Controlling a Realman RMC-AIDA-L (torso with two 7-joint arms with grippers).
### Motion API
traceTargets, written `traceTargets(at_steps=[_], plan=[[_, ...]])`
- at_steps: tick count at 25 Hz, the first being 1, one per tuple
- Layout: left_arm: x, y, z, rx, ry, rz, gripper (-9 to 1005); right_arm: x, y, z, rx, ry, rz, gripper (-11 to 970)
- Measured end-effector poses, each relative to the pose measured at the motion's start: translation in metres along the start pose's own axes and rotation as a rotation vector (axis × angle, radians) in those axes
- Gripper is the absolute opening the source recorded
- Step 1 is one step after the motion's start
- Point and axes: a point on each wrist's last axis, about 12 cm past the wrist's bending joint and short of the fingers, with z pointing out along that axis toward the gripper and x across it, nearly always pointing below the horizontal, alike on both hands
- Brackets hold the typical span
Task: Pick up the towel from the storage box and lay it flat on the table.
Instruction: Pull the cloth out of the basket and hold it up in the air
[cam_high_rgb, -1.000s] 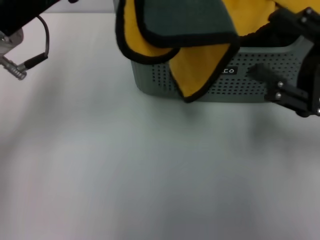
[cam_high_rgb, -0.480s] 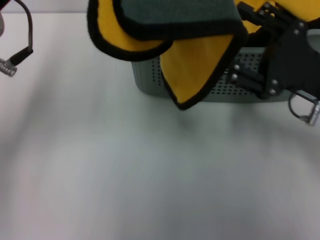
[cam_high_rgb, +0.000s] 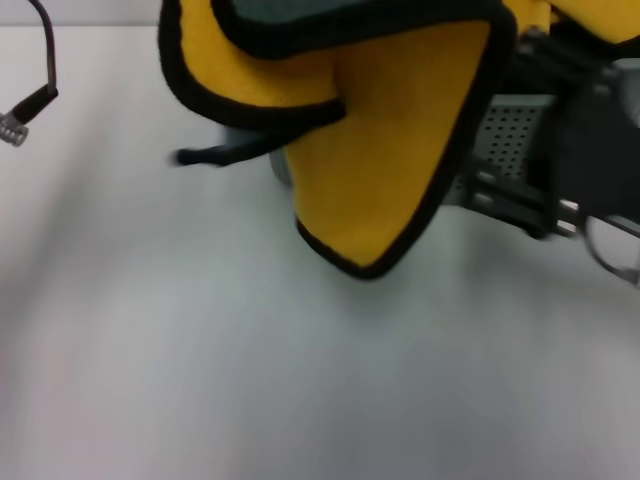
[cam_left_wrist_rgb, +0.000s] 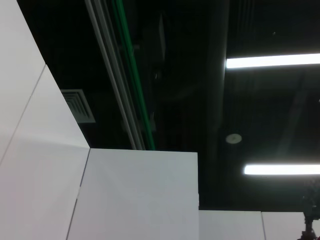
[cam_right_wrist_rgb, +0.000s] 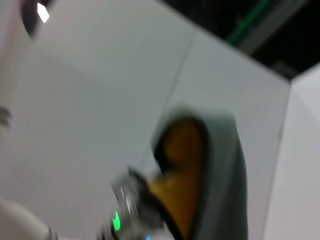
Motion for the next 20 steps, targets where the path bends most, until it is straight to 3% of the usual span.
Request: traceTargets(at_steps=[7,14,20], plan=[[0.005,0.004,0.0,-0.012,-0.001,0.006,25,-0.013,0.009,-0.011,-0.009,-0.088,-0.015,593],[0.007,0.008,0.005,-0.004,-0.012,-0.003,25,0.009,-0.005,0.0,0.051,0.048,0.004,588],[0.005,0.01,0.009,0.005,-0.028,0.015,26,0.023,-0.001,0.003,0.027,0.102,0.068,584]])
